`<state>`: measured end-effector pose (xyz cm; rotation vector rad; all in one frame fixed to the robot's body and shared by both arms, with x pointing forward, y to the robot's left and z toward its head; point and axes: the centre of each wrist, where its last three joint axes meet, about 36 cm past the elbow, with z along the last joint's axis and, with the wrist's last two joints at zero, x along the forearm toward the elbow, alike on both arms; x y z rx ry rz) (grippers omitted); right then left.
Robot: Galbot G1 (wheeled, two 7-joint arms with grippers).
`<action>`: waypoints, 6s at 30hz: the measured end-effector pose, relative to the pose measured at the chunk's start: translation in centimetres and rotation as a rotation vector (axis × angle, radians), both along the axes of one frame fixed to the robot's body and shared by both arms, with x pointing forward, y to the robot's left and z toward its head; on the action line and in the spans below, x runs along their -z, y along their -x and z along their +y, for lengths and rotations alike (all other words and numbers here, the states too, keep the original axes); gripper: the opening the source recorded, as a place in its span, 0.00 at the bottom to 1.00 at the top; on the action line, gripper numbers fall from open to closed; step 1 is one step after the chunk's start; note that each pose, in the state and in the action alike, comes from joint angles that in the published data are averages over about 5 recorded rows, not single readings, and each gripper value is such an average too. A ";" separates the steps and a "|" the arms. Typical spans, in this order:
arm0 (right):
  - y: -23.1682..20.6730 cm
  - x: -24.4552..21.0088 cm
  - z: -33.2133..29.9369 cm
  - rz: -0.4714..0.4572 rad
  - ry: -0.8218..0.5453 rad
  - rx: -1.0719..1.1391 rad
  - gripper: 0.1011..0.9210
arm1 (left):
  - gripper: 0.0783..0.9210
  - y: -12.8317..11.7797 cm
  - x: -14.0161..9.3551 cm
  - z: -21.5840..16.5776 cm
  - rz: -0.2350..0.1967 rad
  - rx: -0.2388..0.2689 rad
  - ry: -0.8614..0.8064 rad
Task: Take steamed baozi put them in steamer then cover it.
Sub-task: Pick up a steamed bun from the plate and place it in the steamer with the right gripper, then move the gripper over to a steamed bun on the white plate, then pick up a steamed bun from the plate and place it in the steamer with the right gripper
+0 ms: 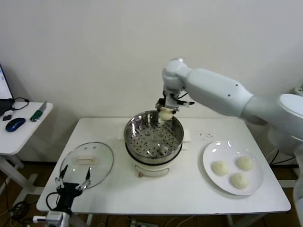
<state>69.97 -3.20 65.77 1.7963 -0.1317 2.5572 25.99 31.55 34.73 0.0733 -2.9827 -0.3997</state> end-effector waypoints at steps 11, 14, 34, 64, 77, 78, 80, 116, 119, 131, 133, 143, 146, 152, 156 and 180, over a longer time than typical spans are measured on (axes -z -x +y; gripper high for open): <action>-0.5 4.8 3.4 0.018 0.046 -0.038 0.70 | 0.88 0.4 -0.2 0.0 0.006 0.003 -0.008; -0.8 5.8 3.4 0.024 0.056 -0.031 0.70 | 0.88 0.5 -0.3 0.1 0.006 0.005 -0.011; -1.4 5.6 2.9 0.033 0.052 -0.003 0.88 | 0.88 0.7 0.0 -0.2 0.015 -0.001 -0.008; 3.1 1.9 -28.7 0.292 -0.461 1.195 0.88 | 0.88 1.5 -1.3 -1.4 0.002 0.027 0.003; 7.0 12.2 -34.8 0.363 -0.398 1.424 0.88 | 0.88 2.0 -1.5 -1.3 0.006 0.024 -0.001; 7.2 12.9 -35.0 0.365 -0.393 1.434 0.88 | 0.88 2.0 -1.4 -1.3 0.006 0.024 -0.001; 7.5 14.1 -35.3 0.369 -0.384 1.450 0.88 | 0.88 2.1 -1.4 -1.3 0.008 0.024 -0.001; 7.5 21.3 -36.3 0.383 -0.345 1.519 0.72 | 0.88 2.7 -0.5 -1.2 0.034 0.012 0.003; 7.4 20.8 -36.5 0.386 -0.354 1.525 0.72 | 0.88 2.7 -0.5 -1.2 0.034 0.012 0.003; 4.1 12.8 -36.3 0.369 -0.431 1.507 0.72 | 0.88 3.0 -0.6 -1.9 0.038 0.024 0.012; 3.2 10.6 -35.7 0.363 -0.453 1.497 0.72 | 0.88 3.1 -0.5 -2.1 0.041 0.029 0.015; -0.9 -0.3 -29.2 0.355 -0.551 1.421 0.72 | 0.88 3.3 -1.0 -3.1 0.035 0.046 0.033; -1.6 -2.3 -26.2 0.369 -0.570 1.393 0.72 | 0.88 3.5 -1.1 -3.4 0.037 0.053 0.040; -2.7 -4.4 -19.3 0.401 -0.577 1.336 0.72 | 0.88 3.8 -1.3 -3.6 0.040 0.057 0.058; -3.0 -4.5 -14.6 0.413 -0.561 1.298 0.72 | 0.88 4.0 -1.5 -3.4 0.040 0.056 0.068; -1.7 5.5 1.6 0.469 -0.415 1.161 0.73 | 0.88 4.6 -1.7 -2.0 0.036 0.002 0.089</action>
